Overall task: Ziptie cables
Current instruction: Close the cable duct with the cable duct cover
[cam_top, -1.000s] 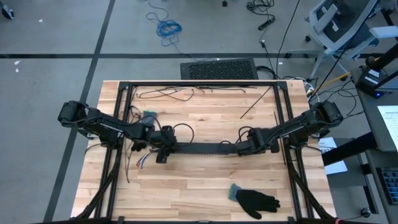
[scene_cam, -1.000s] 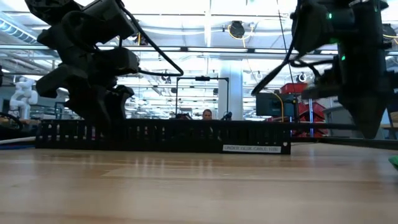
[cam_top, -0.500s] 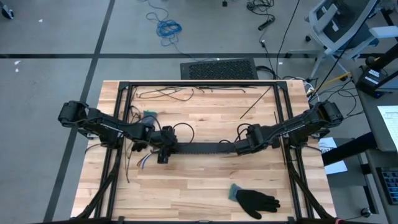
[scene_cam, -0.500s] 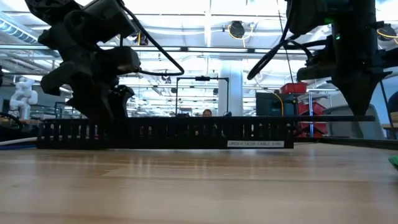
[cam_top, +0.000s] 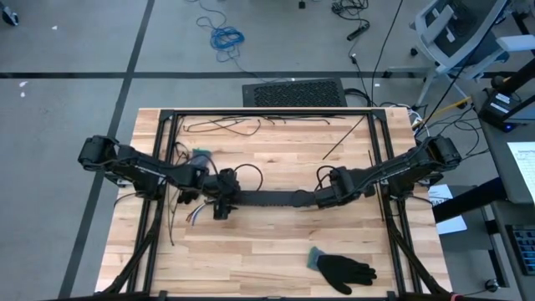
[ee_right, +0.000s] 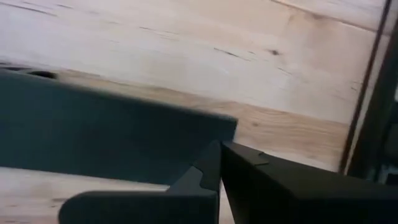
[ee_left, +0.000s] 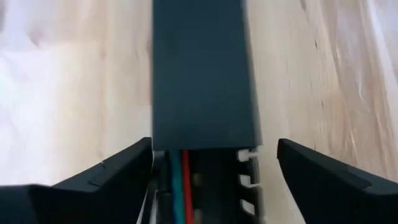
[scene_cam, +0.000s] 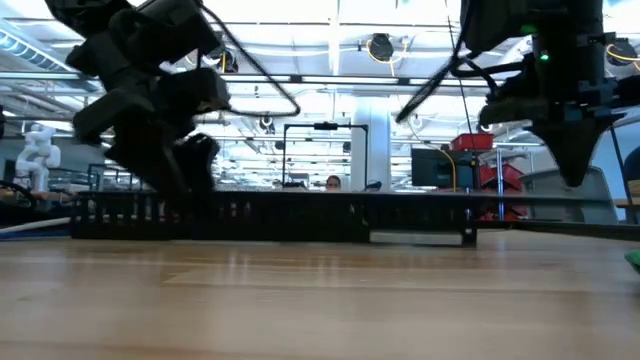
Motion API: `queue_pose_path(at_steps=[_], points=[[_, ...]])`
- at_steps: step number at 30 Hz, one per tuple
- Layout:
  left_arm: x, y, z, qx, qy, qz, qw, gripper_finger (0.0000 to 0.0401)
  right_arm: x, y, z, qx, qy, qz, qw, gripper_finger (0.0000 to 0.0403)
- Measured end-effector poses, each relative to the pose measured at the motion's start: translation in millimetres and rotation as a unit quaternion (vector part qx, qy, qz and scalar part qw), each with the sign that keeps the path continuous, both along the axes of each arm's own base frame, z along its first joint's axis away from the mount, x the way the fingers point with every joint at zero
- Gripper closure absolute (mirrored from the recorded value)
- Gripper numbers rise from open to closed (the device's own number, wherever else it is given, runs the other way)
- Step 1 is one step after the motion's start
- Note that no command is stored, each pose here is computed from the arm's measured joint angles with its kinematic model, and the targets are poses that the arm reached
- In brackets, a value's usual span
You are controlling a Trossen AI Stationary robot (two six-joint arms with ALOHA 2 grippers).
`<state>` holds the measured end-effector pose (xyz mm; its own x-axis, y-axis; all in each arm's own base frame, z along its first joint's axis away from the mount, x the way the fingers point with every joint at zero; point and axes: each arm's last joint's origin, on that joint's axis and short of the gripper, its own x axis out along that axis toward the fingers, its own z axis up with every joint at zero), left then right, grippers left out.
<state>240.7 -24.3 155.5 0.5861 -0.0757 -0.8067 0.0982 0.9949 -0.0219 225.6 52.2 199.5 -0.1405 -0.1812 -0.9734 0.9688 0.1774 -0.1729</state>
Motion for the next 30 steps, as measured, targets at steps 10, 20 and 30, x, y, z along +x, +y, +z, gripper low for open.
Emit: queue_pose_path(at_steps=[10, 20, 30], points=[[9, 0, 27, 0.010, 0.024, 0.006, 1.000, 0.0058, 0, 0, 1, 0.003, 0.006, 0.015, 1.000, 0.0403], [-29, 4, 25, 0.022, 0.142, 0.005, 0.990, 0.0058, -1, 0, 0, 0.002, 0.009, 0.017, 1.000, 0.0403], [-43, 5, -5, 0.007, 0.145, 0.040, 0.989, 0.0058, -2, 1, 0, -0.006, 0.008, 0.020, 1.000, 0.0403]])
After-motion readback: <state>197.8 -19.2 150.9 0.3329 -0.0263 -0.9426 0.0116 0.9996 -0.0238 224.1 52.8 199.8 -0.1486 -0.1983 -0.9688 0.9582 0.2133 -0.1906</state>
